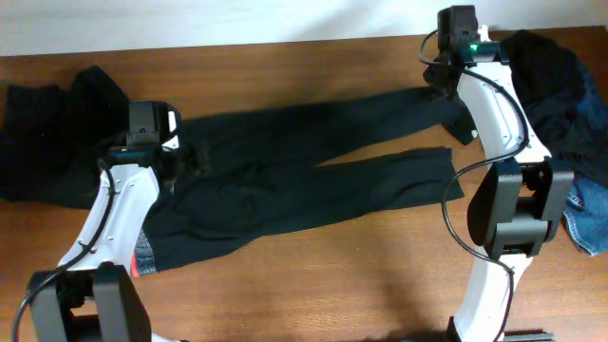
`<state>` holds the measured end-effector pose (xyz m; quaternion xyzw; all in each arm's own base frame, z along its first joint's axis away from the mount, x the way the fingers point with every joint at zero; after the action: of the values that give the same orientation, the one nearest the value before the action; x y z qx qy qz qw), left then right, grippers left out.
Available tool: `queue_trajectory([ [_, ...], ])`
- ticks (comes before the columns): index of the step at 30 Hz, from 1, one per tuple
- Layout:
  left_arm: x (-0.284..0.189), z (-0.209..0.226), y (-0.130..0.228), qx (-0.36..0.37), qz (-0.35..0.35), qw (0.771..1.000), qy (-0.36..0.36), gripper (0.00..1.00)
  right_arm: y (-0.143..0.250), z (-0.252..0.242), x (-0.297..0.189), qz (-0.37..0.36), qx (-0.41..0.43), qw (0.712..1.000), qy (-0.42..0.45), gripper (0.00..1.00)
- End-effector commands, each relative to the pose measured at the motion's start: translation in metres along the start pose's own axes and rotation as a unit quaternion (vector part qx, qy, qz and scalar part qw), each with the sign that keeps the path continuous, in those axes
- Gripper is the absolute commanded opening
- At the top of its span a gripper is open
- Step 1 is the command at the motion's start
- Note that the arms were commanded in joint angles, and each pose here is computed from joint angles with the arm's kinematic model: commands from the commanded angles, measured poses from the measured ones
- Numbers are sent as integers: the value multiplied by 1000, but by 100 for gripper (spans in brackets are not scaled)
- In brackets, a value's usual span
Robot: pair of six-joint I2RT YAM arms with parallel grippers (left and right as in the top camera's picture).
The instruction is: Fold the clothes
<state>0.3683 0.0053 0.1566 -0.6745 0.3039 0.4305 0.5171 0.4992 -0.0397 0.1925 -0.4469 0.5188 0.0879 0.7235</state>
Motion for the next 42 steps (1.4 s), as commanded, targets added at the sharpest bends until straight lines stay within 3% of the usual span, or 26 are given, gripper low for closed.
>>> queue_trajectory([
  [1,-6,-6,-1,15,-8,1000,8,99,-14,2,-4,-46,38,998,12,4],
  [6,-6,-7,-1,16,-7,1000,8,99,-11,8,18,-49,39,998,10,5],
  [8,-6,-7,-1,16,-7,1000,8,99,-12,10,24,-53,41,998,7,16],
  [11,-6,-7,-1,16,-7,1000,8,99,-16,14,26,-64,29,998,-2,85],
  [12,-6,-7,-1,16,-8,1000,8,99,-17,15,26,-67,20,997,-5,99],
  [14,-6,-7,-2,16,-10,1000,9,99,-20,18,23,-70,-12,997,-18,99],
  [16,-5,-8,-4,19,-15,1000,11,99,-19,24,15,-55,-101,992,-46,99],
  [20,0,-11,-9,79,-27,996,16,98,-6,31,-1,-10,-219,969,-116,99],
  [22,4,-12,-12,92,-33,995,16,91,0,34,-12,12,-247,957,-153,99],
  [26,7,-12,-21,83,-20,996,18,74,10,36,-35,50,-261,940,-216,99],
  [34,13,-18,-57,70,94,993,28,74,19,30,-84,64,-297,922,-238,99],
  [40,53,-17,-74,40,142,989,7,74,36,19,-92,107,-332,911,-220,99],
  [41,62,-12,-75,17,144,989,1,67,39,14,-92,118,-334,912,-208,99],
  [42,69,-5,-76,-3,145,989,-3,51,41,12,-92,126,-335,911,-205,99],
])
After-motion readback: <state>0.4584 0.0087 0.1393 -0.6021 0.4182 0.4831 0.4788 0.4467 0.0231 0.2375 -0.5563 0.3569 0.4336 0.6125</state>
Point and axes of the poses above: each gripper's point midway between its finger pads, its own x axis out along the fingers, its own z axis along the line the jaws close on, y = z × x, the point moved 7 cm from there along -x, back along the fingers, and after that the axes turned 6 degrees about -x, right-handed, at the moved point
